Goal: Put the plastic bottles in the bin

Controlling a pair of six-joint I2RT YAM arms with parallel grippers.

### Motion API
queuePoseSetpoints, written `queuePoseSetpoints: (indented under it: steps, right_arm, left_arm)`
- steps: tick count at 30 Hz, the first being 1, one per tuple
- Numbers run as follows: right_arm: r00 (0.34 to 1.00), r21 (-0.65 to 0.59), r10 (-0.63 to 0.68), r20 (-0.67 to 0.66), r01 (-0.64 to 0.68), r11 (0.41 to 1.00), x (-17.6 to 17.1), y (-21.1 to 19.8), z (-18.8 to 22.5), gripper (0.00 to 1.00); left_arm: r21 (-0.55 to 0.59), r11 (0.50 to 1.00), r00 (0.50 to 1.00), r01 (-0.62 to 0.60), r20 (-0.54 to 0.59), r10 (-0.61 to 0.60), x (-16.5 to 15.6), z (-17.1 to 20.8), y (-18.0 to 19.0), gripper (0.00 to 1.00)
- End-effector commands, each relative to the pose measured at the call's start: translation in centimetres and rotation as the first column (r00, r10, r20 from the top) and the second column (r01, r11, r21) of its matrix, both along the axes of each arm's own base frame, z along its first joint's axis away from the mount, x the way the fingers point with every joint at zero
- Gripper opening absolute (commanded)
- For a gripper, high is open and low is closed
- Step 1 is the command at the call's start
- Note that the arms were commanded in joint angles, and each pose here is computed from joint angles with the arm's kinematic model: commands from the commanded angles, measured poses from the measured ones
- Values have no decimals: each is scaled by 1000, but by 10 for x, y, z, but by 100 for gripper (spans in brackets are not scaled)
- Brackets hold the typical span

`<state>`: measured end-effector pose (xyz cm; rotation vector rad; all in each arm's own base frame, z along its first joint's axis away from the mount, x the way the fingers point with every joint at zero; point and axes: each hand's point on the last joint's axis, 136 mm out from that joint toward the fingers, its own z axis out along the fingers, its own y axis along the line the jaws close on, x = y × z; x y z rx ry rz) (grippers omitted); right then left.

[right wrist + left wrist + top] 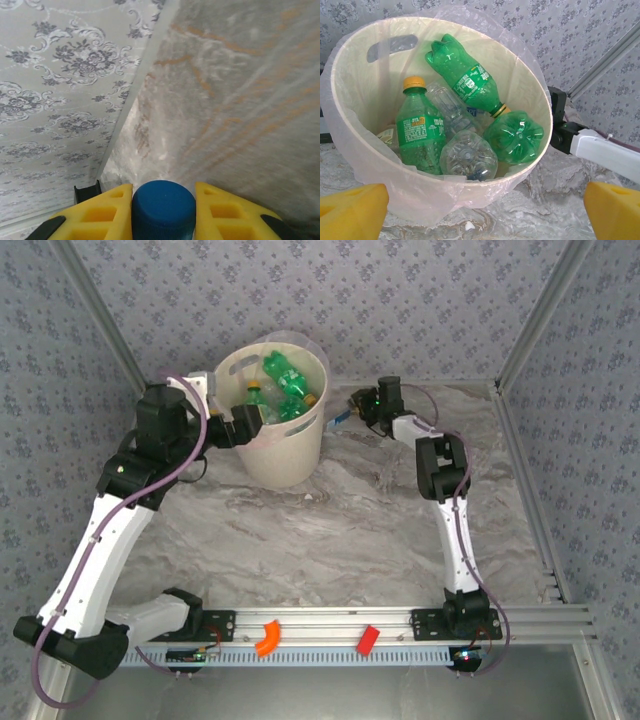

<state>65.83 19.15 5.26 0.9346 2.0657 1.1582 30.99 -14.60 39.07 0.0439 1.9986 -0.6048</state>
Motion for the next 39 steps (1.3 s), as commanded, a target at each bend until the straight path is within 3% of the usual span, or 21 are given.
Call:
queuePoseSetpoints:
  steps: [1, 24, 33, 39]
  right_arm:
    - [998, 4, -46, 41, 46, 999, -1, -25, 21, 25]
    - [924, 11, -134, 358, 140, 990, -81, -111, 212, 24]
    - [842, -82, -71, 535, 135, 988, -129, -83, 325, 25]
    - [797, -141, 33, 603, 66, 988, -154, -41, 383, 25]
  left_arm:
    - [-8, 1000, 1000, -5, 28, 5, -7, 10, 3, 100]
    - [-59, 998, 999, 5, 34, -3, -24, 17, 6, 100]
    - [-84, 996, 998, 13, 54, -9, -36, 18, 9, 100]
    - [-95, 995, 997, 22, 81, -14, -49, 22, 13, 100]
